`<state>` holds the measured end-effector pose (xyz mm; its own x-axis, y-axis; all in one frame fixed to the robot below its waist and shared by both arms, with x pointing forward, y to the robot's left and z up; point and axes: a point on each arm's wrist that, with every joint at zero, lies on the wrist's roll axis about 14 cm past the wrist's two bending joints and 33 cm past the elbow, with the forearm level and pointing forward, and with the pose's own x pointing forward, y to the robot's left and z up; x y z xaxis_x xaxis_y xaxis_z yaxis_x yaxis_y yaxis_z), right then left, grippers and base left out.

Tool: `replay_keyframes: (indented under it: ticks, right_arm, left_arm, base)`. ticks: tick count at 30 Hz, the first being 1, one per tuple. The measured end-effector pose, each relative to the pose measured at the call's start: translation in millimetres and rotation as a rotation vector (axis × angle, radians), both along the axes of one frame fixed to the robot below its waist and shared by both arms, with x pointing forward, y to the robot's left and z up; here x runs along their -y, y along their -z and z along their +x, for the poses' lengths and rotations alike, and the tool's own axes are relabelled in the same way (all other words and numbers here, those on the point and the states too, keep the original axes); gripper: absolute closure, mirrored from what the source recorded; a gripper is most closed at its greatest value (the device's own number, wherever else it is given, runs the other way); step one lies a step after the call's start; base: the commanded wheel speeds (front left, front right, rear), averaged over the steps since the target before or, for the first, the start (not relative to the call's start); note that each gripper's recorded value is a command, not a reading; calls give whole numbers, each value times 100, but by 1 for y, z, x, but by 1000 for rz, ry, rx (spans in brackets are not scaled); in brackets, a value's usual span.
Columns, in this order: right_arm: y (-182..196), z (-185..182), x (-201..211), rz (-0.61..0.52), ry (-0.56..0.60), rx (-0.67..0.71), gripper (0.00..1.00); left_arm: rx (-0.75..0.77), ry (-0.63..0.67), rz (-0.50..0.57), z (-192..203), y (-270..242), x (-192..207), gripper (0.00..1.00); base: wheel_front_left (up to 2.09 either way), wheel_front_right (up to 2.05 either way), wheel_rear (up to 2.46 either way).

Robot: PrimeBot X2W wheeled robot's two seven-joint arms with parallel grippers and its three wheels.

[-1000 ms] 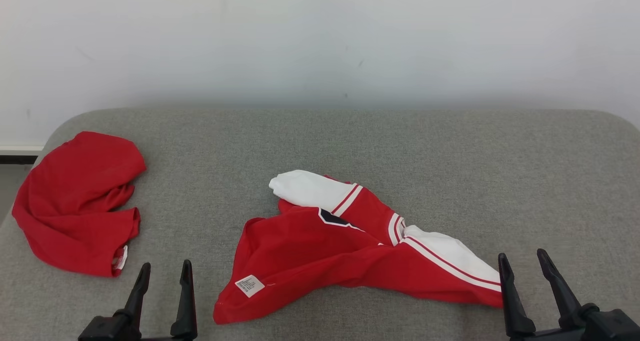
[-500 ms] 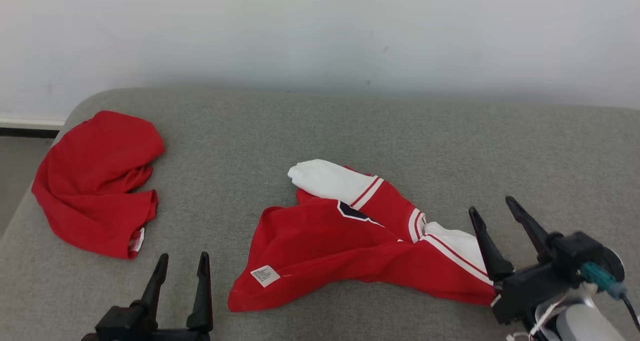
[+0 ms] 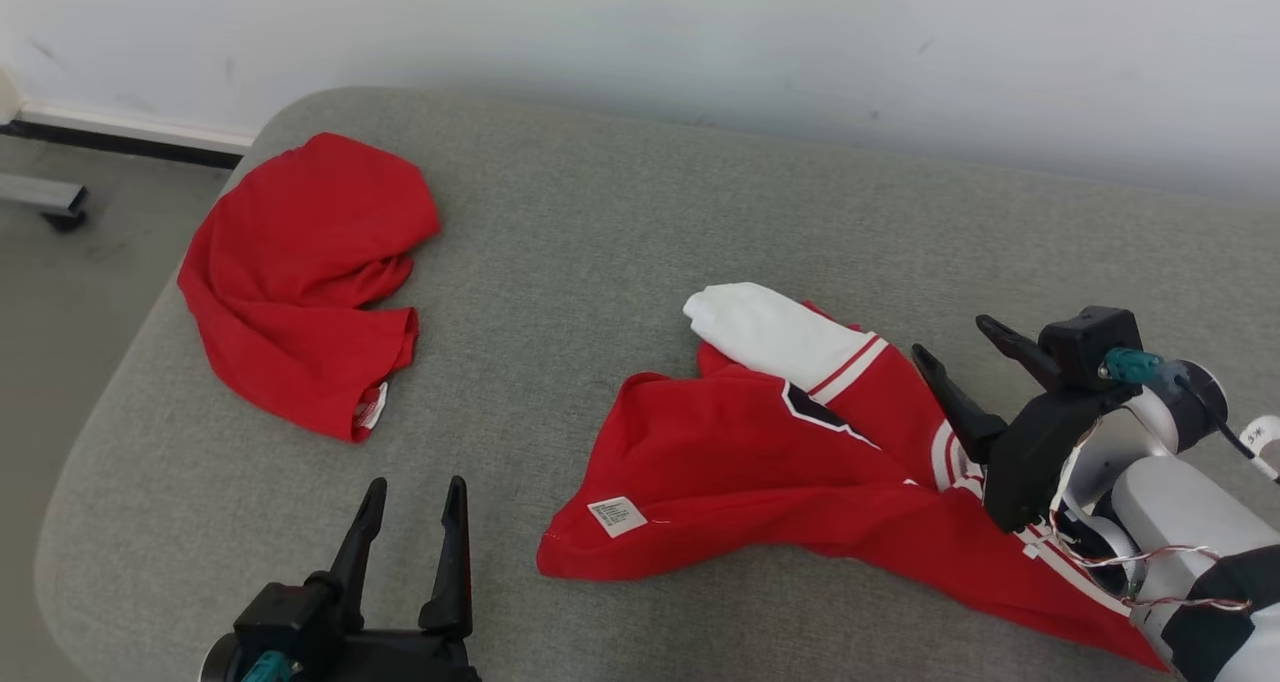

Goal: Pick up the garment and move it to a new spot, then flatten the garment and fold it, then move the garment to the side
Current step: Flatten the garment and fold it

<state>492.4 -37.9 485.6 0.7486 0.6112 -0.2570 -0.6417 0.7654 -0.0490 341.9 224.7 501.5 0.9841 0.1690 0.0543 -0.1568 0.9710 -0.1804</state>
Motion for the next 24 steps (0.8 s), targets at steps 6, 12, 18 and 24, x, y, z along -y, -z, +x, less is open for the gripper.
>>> replay_keyframes:
  ticks: [6,12,18,24]
  right_arm:
    - [29,15,-17,-92,-54,-120,0]
    - [70,16,-27,-167,-83,-280,0]
    - [95,11,-31,-213,-105,-393,100]
    - [71,31,-25,-160,-82,-285,100]
  left_arm:
    - [-9,-41,-9,-3,1,-10,0]
    - [-34,-85,-10,-7,6,-19,0]
    - [-58,-115,-8,-10,12,-26,0]
    - [-52,-95,-9,-2,11,-21,0]
  base:
    - [0,0,0]
    - [0,0,0]
    - [0,0,0]
    - [0,0,0]
